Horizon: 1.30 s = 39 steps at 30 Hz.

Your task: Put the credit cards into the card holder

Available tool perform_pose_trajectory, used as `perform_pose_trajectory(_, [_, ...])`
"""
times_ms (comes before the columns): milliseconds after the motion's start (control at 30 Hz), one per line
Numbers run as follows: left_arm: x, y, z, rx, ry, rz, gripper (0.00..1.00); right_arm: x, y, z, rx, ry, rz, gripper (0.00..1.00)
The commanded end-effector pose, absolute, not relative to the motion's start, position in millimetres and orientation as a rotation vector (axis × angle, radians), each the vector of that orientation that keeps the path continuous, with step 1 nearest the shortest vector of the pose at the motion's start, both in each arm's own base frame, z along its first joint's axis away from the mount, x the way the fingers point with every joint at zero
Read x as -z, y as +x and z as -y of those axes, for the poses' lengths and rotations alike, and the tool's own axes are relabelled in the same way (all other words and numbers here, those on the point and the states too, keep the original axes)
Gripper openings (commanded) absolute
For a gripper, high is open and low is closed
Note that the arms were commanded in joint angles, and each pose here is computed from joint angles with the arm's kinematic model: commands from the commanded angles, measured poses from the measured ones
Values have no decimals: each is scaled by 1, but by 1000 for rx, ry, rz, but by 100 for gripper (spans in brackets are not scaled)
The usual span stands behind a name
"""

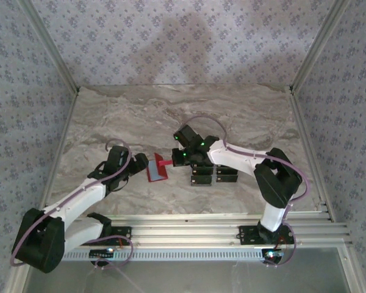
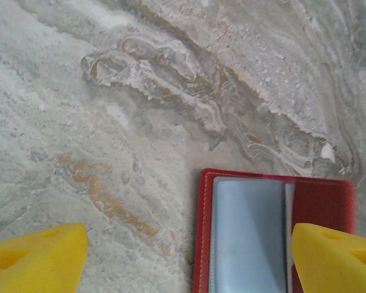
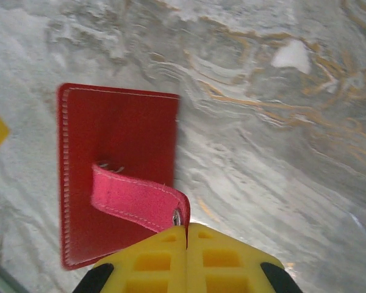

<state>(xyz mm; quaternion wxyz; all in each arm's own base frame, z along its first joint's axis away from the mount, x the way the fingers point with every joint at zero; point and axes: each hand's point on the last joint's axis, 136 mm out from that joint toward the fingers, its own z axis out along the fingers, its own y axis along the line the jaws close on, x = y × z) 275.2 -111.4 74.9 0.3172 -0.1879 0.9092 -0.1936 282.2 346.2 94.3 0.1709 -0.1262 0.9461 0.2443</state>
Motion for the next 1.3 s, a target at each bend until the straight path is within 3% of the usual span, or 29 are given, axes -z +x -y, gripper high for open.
perform_pose_trajectory(0, [-83, 283, 112, 496, -476, -2387, 86, -103, 282, -343, -682, -365, -2659, 0])
perform_pose_trajectory(500, [-59, 281, 112, 416, -470, -2510, 86, -104, 282, -343, -690, -373, -2657, 0])
perform_pose_trajectory(1067, [-87, 283, 34, 293, -739, -2402, 86, -163, 263, -487, -1039, -631, -2542, 0])
perform_pose_trajectory(1267, [-93, 285, 30, 310, -748, -2396, 86, -163, 270, -494, -1047, -625, -2537, 0])
